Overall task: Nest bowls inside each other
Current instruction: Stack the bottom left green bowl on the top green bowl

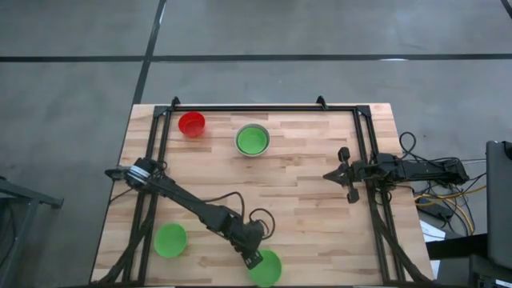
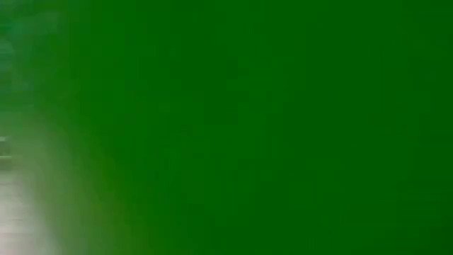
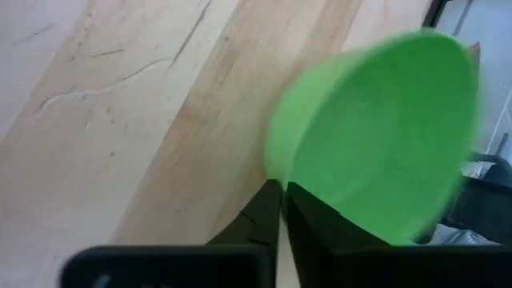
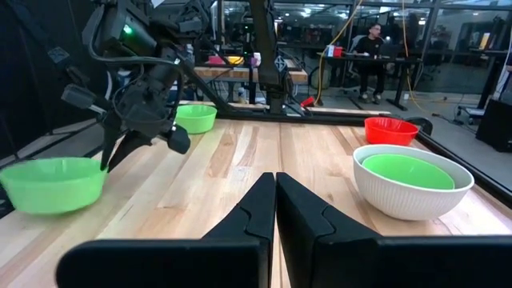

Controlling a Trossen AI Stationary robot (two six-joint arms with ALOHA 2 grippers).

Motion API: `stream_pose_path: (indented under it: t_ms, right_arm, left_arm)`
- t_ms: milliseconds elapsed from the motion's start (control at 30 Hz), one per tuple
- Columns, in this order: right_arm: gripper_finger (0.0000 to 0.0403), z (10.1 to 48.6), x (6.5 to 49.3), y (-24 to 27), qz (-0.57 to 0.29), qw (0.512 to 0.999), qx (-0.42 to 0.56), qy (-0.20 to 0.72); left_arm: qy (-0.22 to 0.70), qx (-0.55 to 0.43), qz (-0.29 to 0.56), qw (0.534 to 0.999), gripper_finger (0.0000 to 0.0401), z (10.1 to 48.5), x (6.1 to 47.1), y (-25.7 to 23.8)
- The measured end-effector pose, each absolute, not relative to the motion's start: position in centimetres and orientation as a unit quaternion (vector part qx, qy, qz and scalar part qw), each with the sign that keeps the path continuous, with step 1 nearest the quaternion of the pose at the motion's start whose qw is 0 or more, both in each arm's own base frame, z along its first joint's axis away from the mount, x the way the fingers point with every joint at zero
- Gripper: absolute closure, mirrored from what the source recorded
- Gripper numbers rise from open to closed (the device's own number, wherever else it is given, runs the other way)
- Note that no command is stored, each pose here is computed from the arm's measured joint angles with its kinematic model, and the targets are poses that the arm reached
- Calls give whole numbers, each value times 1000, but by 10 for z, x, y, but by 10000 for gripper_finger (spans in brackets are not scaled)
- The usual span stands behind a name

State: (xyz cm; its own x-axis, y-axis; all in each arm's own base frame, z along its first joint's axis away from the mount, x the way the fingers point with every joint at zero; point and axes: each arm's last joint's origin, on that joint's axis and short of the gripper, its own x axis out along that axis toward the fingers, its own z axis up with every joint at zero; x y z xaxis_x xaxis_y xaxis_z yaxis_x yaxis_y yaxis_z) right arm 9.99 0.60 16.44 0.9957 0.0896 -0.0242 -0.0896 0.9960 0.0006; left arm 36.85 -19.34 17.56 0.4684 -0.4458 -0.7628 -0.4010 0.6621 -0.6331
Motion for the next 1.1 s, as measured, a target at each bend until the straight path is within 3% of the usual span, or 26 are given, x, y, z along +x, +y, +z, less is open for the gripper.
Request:
stream_pose_path:
  t_ms: [633,1100]
  right_arm:
    - [394,164,100,6,45,999,0,12]
    - [394,164,100,6,45,999,0,12]
  left_arm:
    - [516,-398,-15,759,398,182,369,-183]
    - [483,-356,14,800,400,217,357,-166]
